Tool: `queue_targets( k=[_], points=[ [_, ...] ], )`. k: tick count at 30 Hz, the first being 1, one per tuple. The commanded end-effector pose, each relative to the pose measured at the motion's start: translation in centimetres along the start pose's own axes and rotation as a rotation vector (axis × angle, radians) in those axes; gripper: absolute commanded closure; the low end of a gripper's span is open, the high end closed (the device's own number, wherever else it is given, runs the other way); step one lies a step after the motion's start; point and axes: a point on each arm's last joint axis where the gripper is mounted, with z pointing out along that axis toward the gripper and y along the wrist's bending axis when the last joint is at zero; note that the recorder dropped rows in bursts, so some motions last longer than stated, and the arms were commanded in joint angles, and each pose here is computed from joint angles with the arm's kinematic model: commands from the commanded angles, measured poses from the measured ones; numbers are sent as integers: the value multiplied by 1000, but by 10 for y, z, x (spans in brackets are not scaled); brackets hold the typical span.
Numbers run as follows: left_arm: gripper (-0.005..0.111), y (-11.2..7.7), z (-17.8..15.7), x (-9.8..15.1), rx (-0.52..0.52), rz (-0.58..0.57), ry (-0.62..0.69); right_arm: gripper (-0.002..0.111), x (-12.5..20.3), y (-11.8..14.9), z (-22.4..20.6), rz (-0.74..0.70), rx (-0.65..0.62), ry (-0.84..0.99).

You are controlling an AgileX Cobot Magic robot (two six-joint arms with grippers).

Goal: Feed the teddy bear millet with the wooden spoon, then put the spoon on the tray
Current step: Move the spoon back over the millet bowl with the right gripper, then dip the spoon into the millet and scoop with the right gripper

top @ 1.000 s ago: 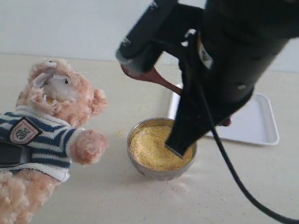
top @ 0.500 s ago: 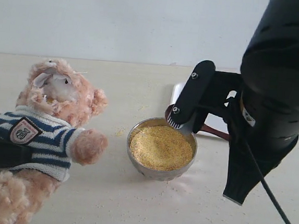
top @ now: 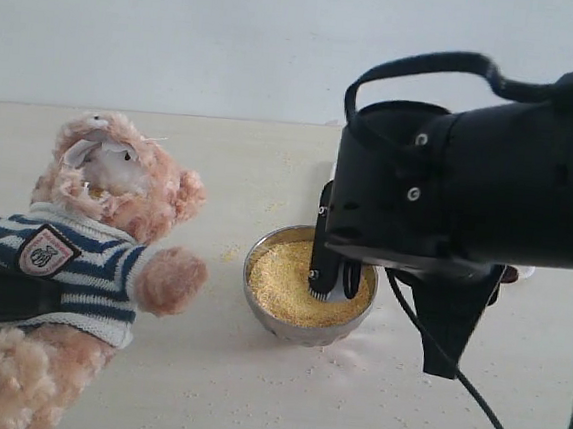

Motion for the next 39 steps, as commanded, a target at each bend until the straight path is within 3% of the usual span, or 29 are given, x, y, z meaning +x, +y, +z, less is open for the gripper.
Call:
queue_targets(
  k=[1, 15, 25, 39],
  points=[
    [102, -2, 0, 0, 25, -8, -7, 108, -4, -2, 4, -38, 55, 14],
    [102, -2, 0, 0, 25, -8, -7, 108, -24, 10, 31, -152, 103, 90],
    [102, -2, 0, 0, 25, -8, -7, 108, -41, 19, 24, -181, 109, 44],
    [102, -2, 0, 0, 23, -8, -8, 108, -57, 29, 16, -106, -9, 16]
  ],
)
